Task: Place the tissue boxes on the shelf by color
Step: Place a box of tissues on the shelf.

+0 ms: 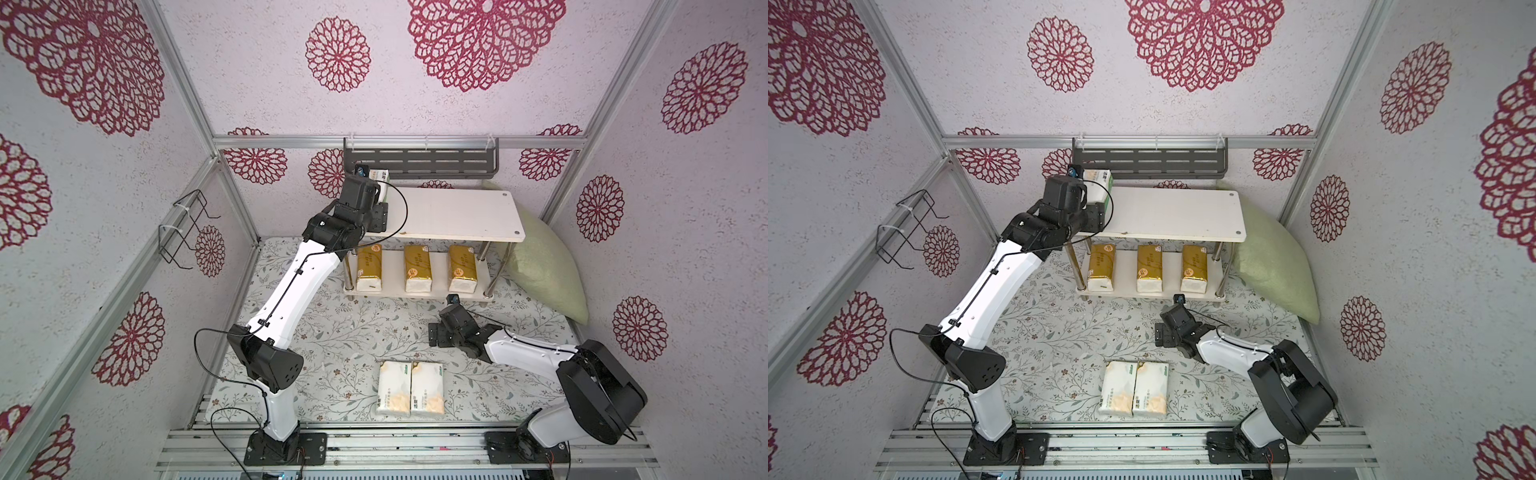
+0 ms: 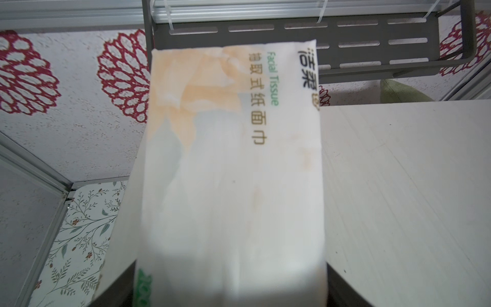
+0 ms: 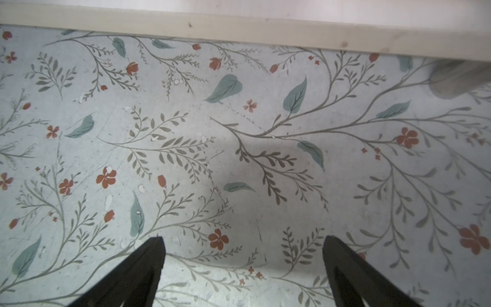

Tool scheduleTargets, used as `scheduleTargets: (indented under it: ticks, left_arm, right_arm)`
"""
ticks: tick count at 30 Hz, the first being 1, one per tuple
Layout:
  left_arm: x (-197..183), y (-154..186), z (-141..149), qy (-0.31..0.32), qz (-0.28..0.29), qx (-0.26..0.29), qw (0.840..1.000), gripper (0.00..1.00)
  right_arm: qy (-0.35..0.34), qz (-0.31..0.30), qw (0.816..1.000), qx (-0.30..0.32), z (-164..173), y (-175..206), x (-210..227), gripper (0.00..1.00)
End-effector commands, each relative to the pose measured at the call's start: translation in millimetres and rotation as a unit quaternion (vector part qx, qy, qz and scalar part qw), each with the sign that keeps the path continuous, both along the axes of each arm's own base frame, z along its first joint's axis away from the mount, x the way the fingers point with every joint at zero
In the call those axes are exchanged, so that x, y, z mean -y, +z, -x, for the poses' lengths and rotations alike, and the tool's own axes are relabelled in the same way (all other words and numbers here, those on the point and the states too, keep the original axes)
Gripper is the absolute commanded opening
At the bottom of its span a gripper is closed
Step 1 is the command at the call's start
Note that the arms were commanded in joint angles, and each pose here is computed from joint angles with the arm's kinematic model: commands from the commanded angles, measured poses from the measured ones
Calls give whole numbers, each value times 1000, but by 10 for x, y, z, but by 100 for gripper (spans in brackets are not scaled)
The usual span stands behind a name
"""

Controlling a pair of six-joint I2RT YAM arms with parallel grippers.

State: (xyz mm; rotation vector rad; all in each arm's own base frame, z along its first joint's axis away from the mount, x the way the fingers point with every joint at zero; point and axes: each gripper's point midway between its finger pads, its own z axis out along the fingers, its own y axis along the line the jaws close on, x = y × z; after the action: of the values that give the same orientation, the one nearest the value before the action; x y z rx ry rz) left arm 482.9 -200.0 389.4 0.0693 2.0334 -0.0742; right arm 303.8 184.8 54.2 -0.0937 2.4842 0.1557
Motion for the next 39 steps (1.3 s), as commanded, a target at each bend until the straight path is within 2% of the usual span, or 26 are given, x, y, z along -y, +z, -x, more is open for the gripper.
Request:
scheduleTargets:
  ticks: [1,6,17,34,39]
  left_arm:
    - [-67,84,-78,15,12,13,1000,78]
    - [-85,35,-117,21,10,10,1000,78]
    - [-79,-23,-170,23,9,7,1000,88]
    - [-133,-76,-203,49,10,7,999,84]
    - [-121,-78,-207,48,12,8,999,88]
  right_arm:
    - [2,-14,1000,16,-43,139,-74,99]
    - [3,-15,1000,16,-48,138,-82,99]
    - [6,-14,1000,13,-55,121,-111,99]
    - [11,-13,1000,8,-41,84,-166,99]
    - [11,-13,1000,8,-37,88,-173,99]
